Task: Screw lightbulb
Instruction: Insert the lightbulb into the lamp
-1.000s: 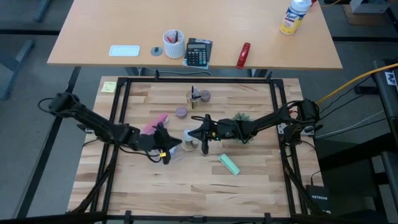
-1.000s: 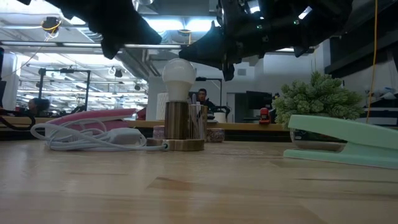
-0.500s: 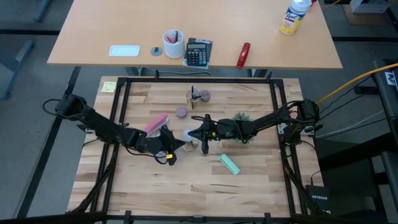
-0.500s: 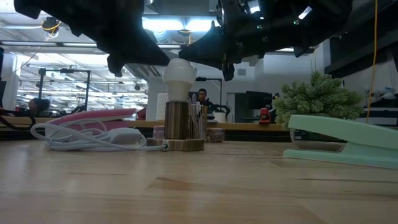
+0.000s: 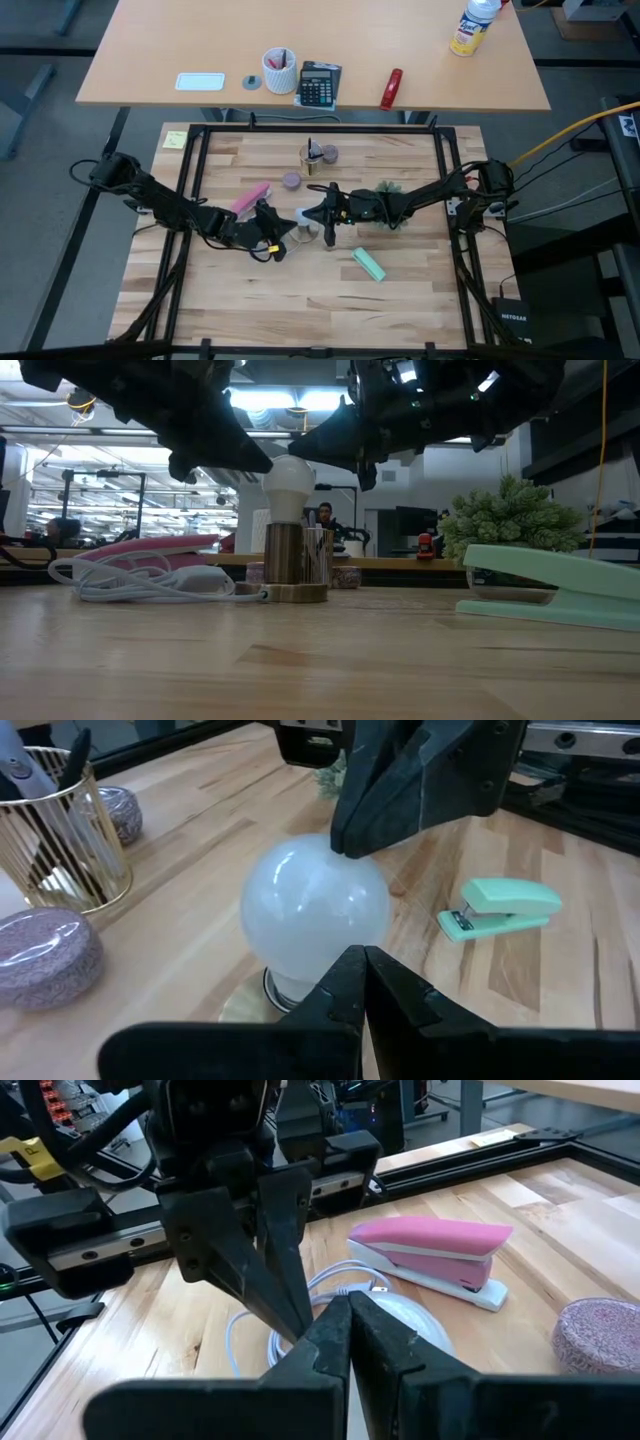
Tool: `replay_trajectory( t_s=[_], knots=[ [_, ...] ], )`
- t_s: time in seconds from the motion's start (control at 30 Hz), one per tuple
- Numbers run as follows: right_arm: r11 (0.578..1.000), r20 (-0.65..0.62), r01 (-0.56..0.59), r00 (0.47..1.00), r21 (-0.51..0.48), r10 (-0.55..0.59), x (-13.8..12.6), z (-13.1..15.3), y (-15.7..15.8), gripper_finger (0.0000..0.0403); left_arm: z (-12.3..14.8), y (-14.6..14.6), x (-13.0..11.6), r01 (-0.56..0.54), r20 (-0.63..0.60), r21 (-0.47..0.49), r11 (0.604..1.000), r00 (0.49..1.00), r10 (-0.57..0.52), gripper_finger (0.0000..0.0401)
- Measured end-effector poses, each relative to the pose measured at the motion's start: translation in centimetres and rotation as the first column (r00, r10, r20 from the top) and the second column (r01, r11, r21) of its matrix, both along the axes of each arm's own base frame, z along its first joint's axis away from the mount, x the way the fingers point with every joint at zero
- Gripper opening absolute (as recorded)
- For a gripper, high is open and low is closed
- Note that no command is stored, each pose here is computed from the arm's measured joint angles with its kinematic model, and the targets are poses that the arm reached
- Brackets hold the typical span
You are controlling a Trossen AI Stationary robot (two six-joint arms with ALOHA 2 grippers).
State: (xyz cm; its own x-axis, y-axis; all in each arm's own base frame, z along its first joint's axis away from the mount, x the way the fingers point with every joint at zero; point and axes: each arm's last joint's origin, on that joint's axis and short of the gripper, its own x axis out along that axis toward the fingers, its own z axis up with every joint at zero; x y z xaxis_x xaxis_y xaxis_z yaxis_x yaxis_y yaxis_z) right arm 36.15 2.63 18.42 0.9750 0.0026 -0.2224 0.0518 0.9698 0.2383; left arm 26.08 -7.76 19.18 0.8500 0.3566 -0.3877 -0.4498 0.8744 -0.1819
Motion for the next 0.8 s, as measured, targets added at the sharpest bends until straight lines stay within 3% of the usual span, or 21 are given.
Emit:
replay_trajectory(
  t_s=[0.5, 0.8],
  knots=[
    [1.0, 0.009, -0.005, 1.0, 0.003, 0.005, 0.0, 0.1, 0.0, 0.0014, 0.0, -0.3, -0.1, -0.001, 0.006, 0.006, 1.0, 1.0, 0.001, 0.0001],
    [1.0, 0.016, 0.001, 1.0, 0.002, -0.001, 0.0, 0.1, 0.0, 0.0014, 1.3, -0.7, 0.4, 0.043, 0.106, 0.064, 0.997, 0.993, -0.05, 0.0001]
  ],
)
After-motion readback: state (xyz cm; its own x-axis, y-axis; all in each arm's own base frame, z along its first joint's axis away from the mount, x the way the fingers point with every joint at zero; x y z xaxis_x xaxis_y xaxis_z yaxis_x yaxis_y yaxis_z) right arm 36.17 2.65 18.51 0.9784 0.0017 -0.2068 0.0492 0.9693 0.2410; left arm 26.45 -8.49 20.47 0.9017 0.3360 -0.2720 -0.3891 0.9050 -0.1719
